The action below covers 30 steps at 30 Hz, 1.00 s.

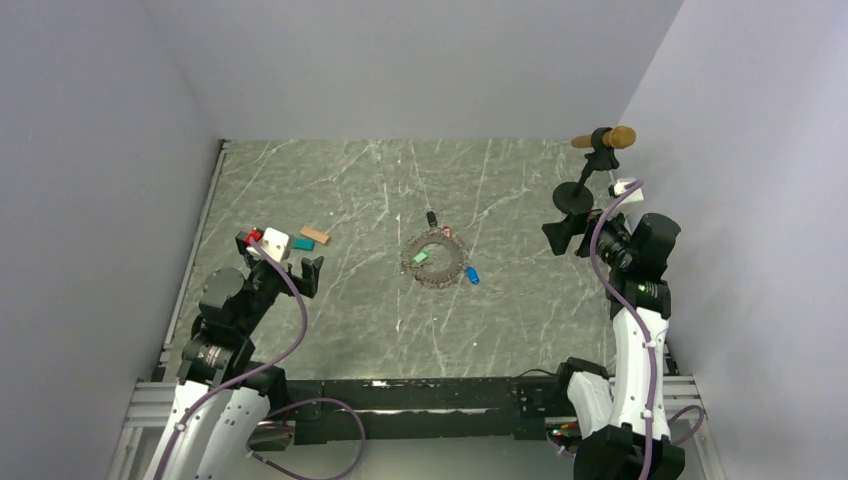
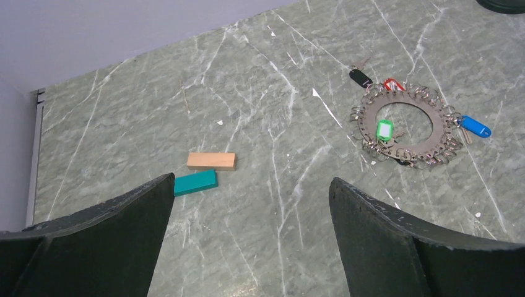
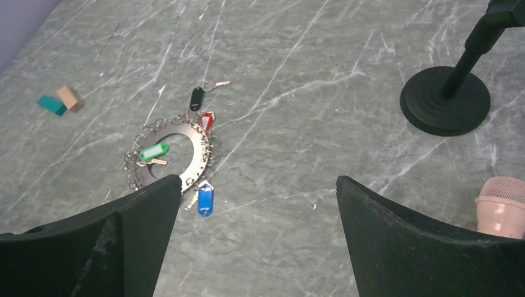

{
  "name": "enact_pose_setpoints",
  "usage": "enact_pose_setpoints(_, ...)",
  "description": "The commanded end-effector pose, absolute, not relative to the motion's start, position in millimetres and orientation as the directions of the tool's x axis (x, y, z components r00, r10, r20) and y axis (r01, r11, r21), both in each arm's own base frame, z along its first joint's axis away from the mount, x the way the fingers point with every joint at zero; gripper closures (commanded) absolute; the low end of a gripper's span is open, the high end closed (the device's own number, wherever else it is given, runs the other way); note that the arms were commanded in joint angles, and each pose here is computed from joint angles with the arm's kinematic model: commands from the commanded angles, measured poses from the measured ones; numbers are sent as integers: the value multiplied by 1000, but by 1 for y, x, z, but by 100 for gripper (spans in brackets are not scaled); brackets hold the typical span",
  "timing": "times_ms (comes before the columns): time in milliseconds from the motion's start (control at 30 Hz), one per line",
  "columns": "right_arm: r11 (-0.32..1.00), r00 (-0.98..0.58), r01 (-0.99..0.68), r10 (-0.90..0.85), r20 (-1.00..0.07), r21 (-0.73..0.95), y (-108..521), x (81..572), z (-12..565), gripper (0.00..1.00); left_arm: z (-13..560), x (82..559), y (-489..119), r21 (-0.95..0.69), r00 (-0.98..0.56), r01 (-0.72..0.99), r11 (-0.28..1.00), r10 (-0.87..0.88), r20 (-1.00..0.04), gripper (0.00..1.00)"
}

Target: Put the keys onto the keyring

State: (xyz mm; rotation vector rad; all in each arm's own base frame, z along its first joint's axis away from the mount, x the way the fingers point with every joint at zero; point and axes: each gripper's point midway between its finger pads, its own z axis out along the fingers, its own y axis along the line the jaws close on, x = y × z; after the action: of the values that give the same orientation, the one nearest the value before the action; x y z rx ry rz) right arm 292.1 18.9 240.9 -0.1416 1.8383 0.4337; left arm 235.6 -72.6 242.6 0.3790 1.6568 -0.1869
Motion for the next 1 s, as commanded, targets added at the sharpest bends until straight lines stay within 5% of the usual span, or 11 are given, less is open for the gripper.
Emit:
enact_pose_setpoints(0, 921, -280, -323, 128, -951, 219, 19, 295, 250, 0, 254, 238, -73, 110, -38, 351, 930, 131, -991, 2)
enact_pose_setpoints(700, 907, -284, -354, 126, -950, 227, 25, 293, 250, 0, 254, 237, -73, 107, -41, 349, 931, 129, -991, 2)
enact_pose_setpoints(967, 618, -273, -763, -41, -961, 190, 83, 251, 227, 0, 256, 234, -99, 11, -76, 460, 888, 52, -996, 2)
